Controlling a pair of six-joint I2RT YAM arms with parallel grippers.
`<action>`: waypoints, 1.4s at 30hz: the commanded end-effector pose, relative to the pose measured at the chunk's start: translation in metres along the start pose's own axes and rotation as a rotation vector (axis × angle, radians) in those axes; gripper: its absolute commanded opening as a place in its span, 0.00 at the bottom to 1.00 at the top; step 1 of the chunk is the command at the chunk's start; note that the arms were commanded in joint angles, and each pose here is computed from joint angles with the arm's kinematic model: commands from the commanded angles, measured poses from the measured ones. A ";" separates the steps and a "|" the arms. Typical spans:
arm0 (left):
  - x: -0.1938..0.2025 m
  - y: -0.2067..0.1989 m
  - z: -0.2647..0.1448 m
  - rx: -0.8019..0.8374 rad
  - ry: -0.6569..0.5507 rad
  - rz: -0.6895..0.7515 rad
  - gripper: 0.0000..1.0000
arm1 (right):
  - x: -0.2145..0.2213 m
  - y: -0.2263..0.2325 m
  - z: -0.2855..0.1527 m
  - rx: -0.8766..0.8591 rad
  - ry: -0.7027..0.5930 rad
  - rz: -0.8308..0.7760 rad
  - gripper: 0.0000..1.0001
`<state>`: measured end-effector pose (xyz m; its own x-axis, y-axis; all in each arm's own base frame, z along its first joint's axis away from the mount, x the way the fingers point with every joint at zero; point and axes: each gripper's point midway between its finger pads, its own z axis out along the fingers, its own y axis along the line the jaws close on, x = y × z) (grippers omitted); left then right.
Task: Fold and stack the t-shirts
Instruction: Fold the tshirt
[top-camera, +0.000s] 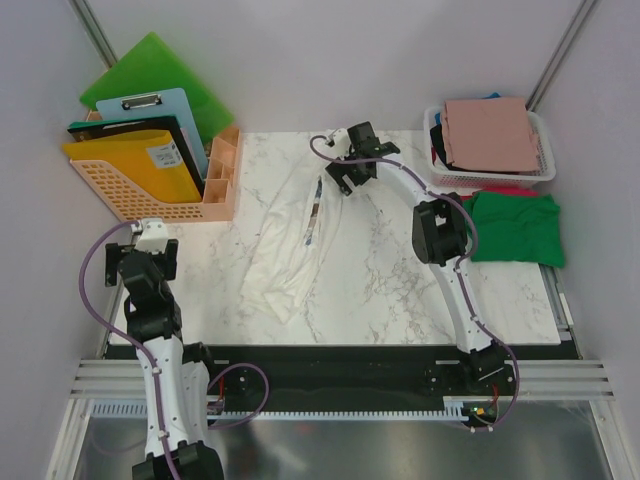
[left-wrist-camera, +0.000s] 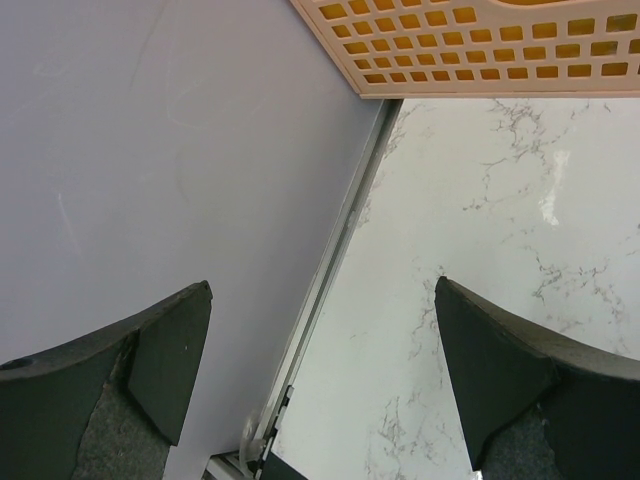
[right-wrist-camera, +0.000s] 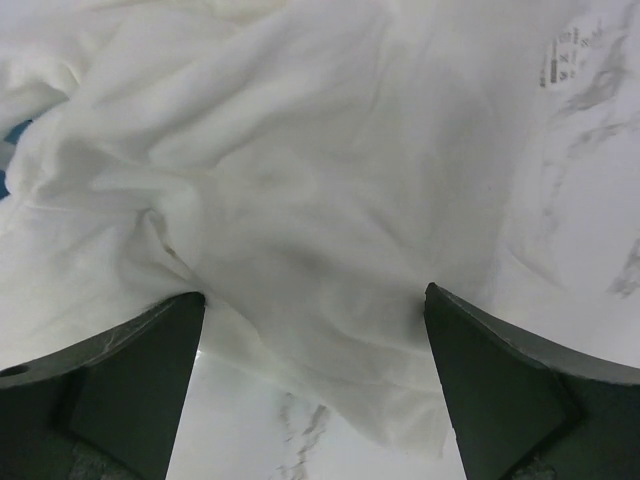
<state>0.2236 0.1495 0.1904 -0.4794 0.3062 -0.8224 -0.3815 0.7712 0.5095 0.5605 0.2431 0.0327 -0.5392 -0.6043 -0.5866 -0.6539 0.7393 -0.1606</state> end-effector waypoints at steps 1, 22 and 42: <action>-0.002 0.000 0.001 0.012 -0.001 0.012 1.00 | 0.025 -0.036 0.019 0.135 0.100 -0.040 0.98; 0.018 -0.025 0.003 0.103 0.031 0.002 1.00 | 0.027 0.043 -0.167 -0.106 -0.070 0.081 0.98; -0.058 -0.147 -0.104 1.150 -0.035 0.183 1.00 | 0.104 0.066 -0.241 -0.011 -0.025 0.049 0.98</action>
<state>0.2446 0.0075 0.1867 -0.4542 0.4266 -0.7821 0.4461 0.8688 0.2148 0.2998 0.1965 0.1029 -0.5403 -0.7018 -0.4643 -0.7623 0.6418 -0.0831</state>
